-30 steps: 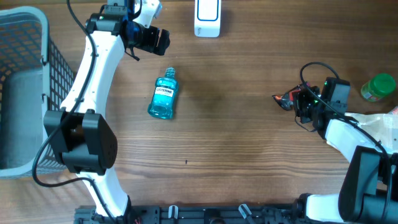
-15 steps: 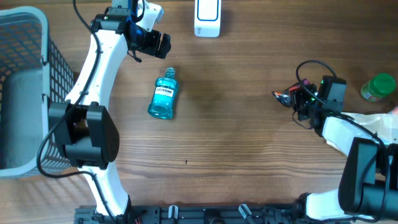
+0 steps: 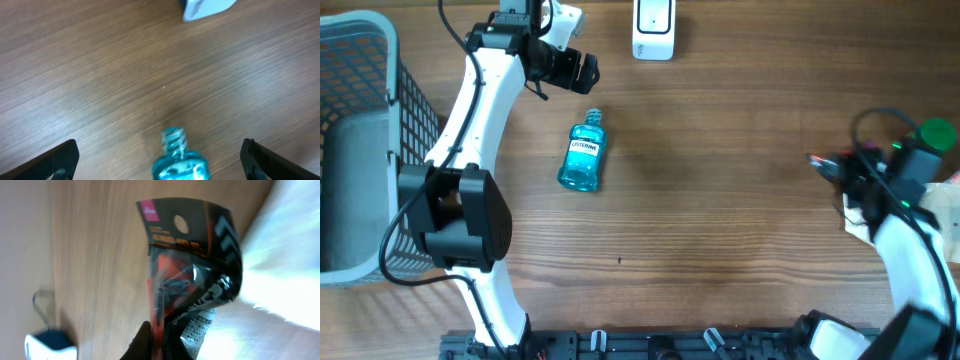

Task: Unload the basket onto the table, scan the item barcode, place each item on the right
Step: 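Carry the wrench pack to the right table edge and release it, then move the right gripper over the Listerine bottle and grasp its cap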

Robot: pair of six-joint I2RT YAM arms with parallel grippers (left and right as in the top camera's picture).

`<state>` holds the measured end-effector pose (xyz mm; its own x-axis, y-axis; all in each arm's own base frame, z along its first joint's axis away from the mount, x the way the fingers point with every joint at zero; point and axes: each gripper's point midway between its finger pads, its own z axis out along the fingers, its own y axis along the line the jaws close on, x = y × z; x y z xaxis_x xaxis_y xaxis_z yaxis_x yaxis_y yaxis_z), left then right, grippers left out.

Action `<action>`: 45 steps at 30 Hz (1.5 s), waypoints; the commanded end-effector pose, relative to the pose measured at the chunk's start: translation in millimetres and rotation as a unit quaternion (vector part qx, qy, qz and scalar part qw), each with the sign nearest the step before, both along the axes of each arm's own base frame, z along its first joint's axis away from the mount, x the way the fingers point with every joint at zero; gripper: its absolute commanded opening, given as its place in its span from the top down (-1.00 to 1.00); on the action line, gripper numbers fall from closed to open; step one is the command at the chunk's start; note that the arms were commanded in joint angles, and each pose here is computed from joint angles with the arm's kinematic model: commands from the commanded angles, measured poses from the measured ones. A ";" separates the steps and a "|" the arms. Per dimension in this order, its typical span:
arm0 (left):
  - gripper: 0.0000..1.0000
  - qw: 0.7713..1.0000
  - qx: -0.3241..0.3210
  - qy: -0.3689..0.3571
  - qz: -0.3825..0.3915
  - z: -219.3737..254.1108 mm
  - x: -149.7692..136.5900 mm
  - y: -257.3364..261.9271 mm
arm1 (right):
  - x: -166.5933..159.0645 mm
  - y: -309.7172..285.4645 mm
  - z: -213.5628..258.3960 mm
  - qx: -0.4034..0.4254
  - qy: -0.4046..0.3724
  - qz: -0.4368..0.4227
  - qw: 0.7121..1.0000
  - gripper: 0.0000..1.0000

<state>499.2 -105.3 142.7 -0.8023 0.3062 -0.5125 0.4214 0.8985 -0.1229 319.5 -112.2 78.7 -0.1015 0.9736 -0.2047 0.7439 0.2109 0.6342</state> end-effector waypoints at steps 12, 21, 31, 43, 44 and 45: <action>-1.00 0.999 0.043 0.017 -0.001 -68.9 16.8 -29.7 | -105.5 -117.1 -20.6 -0.096 0.133 -0.150 0.975 -0.86; -1.00 0.998 0.017 -0.001 0.056 -21.0 13.6 -17.0 | -72.8 -92.7 14.7 -0.087 0.061 -0.047 0.993 -1.00; -1.00 0.983 -0.028 -0.081 0.161 113.5 -23.7 37.4 | -13.9 41.6 81.0 -0.128 0.017 0.151 0.980 -1.00; -1.00 0.951 -0.031 -0.082 0.295 137.4 -42.5 100.0 | 62.8 292.2 34.2 -0.113 0.029 0.428 0.896 -0.99; -1.00 0.951 -0.031 -0.087 0.296 141.6 -44.1 100.4 | 70.7 310.0 33.2 -0.114 0.033 0.442 0.889 -0.99; -1.00 0.950 -0.029 -0.092 0.296 144.9 -45.3 101.5 | 78.4 326.2 33.9 -0.117 0.034 0.456 0.881 -0.99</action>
